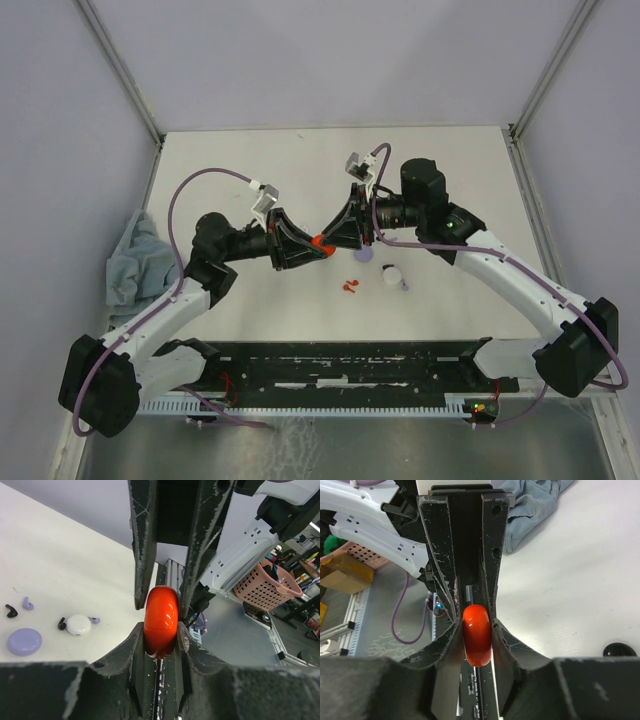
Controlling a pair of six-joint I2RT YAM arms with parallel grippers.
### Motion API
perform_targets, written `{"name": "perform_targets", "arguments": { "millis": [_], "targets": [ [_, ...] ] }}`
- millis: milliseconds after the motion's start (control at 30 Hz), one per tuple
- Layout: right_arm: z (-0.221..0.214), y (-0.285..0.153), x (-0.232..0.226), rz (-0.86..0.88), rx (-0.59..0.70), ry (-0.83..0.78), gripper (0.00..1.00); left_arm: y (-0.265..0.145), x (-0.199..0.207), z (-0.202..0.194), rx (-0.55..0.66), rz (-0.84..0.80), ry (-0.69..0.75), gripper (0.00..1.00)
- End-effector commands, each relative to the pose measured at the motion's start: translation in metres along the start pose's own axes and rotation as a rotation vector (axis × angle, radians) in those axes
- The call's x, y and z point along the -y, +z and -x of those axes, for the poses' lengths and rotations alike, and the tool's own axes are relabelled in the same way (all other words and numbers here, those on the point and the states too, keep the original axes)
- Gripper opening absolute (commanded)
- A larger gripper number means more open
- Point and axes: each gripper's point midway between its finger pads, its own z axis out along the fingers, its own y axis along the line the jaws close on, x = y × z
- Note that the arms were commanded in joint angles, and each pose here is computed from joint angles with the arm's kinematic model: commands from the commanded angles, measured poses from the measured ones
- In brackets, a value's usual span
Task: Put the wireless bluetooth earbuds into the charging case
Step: Open the charging case, then pick up the earbud from the center of the board.
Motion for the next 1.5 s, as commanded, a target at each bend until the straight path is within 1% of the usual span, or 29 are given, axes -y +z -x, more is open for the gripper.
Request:
{"name": "perform_targets", "arguments": {
  "millis": [0, 67, 167, 400, 600, 733, 933, 1067, 1167, 1267, 1467],
  "targets": [
    [0.022, -0.002, -0.006, 0.000, 0.043, -0.094, 0.44, 0.002, 0.008, 0.011, 0.016, -0.032, 0.110, 0.03],
    [0.019, -0.003, -0.004, -0.014, 0.027, -0.104, 0.51, 0.000, 0.008, 0.012, 0.029, -0.023, 0.142, 0.03],
    [0.013, -0.006, -0.001, -0.033, -0.002, -0.119, 0.55, -0.004, 0.009, 0.015, 0.053, -0.005, 0.198, 0.03],
    [0.009, -0.010, 0.006, -0.085, -0.018, -0.140, 0.55, -0.010, 0.016, 0.013, 0.070, -0.013, 0.329, 0.03],
    [0.020, -0.013, 0.004, -0.109, 0.016, -0.150, 0.55, -0.015, 0.018, 0.000, 0.036, -0.026, 0.433, 0.03],
    [0.026, -0.014, 0.007, -0.143, 0.038, -0.147, 0.55, -0.016, 0.016, -0.007, 0.000, -0.019, 0.484, 0.03],
    [0.025, -0.018, 0.018, -0.216, 0.041, -0.121, 0.55, -0.021, 0.014, -0.011, 0.005, 0.005, 0.539, 0.03],
    [0.021, -0.021, 0.018, -0.238, 0.031, -0.076, 0.57, -0.026, -0.006, -0.013, 0.009, 0.119, 0.559, 0.03],
    [0.007, -0.029, 0.034, -0.349, -0.025, -0.013, 0.57, -0.033, -0.029, -0.015, 0.000, 0.247, 0.546, 0.03],
    [-0.023, -0.042, 0.053, -0.477, -0.124, 0.054, 0.57, -0.043, -0.048, -0.016, -0.024, 0.364, 0.541, 0.03],
    [-0.085, -0.060, 0.075, -0.631, -0.296, 0.178, 0.56, -0.063, -0.061, -0.007, -0.031, 0.527, 0.557, 0.03]
  ]
}}
